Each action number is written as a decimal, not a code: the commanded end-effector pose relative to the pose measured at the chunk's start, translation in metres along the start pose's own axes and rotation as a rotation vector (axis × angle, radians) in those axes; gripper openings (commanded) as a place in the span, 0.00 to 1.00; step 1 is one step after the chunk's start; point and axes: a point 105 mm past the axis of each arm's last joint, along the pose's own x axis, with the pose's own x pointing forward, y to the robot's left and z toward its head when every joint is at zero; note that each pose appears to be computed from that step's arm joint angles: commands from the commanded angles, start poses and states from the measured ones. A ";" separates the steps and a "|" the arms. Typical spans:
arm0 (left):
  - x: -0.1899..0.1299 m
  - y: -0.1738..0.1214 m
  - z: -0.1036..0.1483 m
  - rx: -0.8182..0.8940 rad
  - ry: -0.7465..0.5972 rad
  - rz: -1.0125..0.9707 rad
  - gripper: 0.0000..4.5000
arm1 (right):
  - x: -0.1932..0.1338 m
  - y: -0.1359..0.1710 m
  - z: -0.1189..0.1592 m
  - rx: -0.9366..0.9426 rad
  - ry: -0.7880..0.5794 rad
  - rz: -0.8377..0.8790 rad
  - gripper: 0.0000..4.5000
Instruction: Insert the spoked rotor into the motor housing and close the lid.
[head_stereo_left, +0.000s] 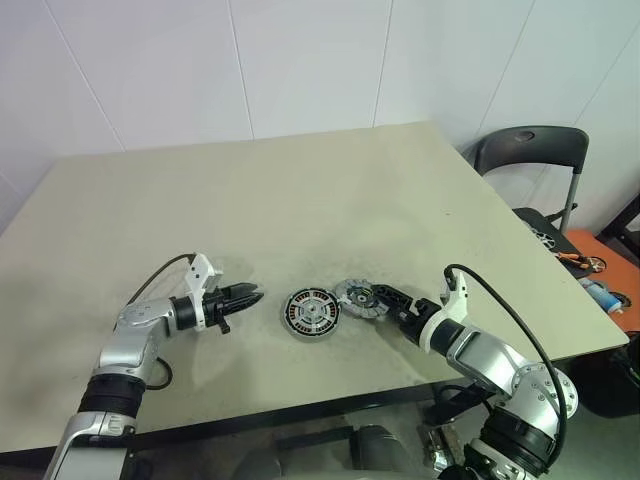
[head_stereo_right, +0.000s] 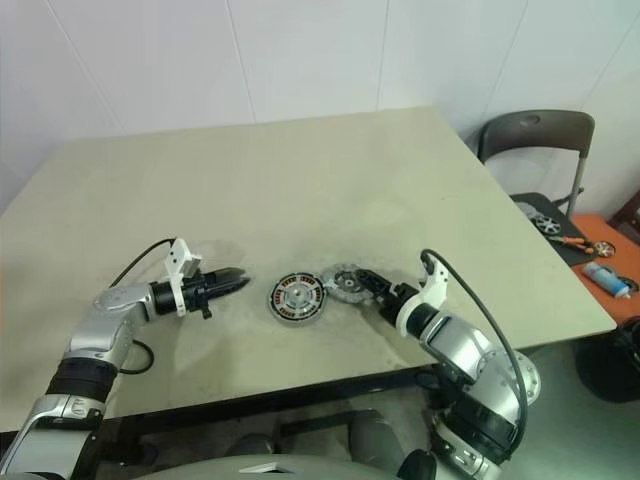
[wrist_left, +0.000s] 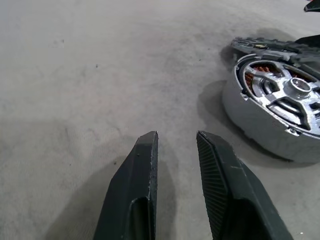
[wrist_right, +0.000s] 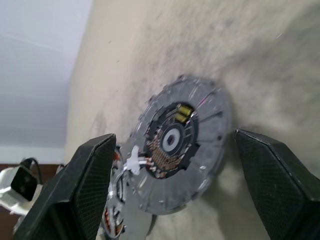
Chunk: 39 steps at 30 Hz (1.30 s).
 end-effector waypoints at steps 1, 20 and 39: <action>0.001 0.002 0.011 0.043 -0.029 -0.005 0.29 | 0.011 0.009 -0.021 0.037 0.070 0.052 0.89; -0.004 0.004 -0.004 0.037 -0.017 -0.008 0.29 | 0.000 0.019 -0.017 -0.117 0.096 0.102 0.13; 0.001 0.008 -0.004 0.058 -0.021 -0.027 0.29 | 0.029 0.046 -0.017 -0.842 0.251 0.153 0.13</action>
